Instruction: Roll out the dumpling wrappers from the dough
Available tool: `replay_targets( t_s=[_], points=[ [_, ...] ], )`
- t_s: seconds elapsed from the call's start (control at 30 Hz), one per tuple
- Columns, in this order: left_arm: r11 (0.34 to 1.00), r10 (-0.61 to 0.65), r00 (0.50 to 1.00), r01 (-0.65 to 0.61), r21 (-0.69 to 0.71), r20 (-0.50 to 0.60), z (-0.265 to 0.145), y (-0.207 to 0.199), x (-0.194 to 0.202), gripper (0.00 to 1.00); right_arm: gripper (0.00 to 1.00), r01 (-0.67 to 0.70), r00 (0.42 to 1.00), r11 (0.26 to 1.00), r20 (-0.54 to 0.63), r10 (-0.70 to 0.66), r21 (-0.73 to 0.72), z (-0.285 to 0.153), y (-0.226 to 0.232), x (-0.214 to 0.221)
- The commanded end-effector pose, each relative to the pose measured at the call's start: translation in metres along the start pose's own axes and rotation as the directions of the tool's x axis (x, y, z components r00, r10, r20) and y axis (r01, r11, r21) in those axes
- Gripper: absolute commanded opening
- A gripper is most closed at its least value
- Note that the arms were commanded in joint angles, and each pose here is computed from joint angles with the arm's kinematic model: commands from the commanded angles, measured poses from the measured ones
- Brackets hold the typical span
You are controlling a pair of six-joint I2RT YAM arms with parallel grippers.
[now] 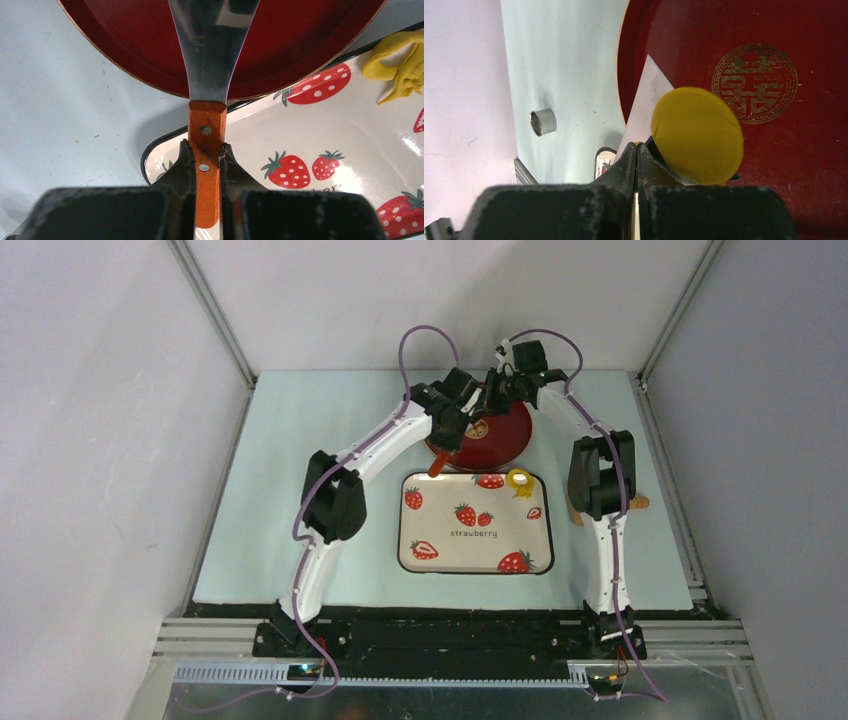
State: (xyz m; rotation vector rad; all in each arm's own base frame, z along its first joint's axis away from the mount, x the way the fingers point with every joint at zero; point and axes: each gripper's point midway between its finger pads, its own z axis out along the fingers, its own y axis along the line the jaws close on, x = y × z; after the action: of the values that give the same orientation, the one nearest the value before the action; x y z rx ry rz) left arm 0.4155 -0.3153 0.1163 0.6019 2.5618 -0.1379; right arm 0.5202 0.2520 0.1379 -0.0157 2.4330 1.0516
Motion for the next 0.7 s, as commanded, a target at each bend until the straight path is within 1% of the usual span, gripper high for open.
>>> replay_targets(
  t_s=[0.0,0.13,0.43,0.67],
  points=[
    [0.999,-0.019,0.996,0.016,0.027,0.087,-0.009,-0.002,-0.030,0.00,0.00,0.042,0.999,0.997,0.000,-0.042,0.061,0.011,-0.008,0.000],
    [0.999,-0.036,0.996,0.035,0.010,0.078,-0.001,0.001,-0.029,0.00,0.00,0.073,0.997,0.985,-0.005,-0.073,0.153,0.023,-0.024,0.004],
    [0.998,-0.051,0.998,0.053,-0.033,0.037,0.022,0.010,-0.018,0.00,0.00,0.071,0.997,0.970,-0.046,-0.062,0.232,0.042,-0.047,0.019],
    [0.998,-0.052,0.998,0.053,-0.033,0.026,0.023,0.009,-0.013,0.00,0.00,0.061,0.997,0.961,-0.054,-0.049,0.271,0.046,-0.057,0.022]
  ],
)
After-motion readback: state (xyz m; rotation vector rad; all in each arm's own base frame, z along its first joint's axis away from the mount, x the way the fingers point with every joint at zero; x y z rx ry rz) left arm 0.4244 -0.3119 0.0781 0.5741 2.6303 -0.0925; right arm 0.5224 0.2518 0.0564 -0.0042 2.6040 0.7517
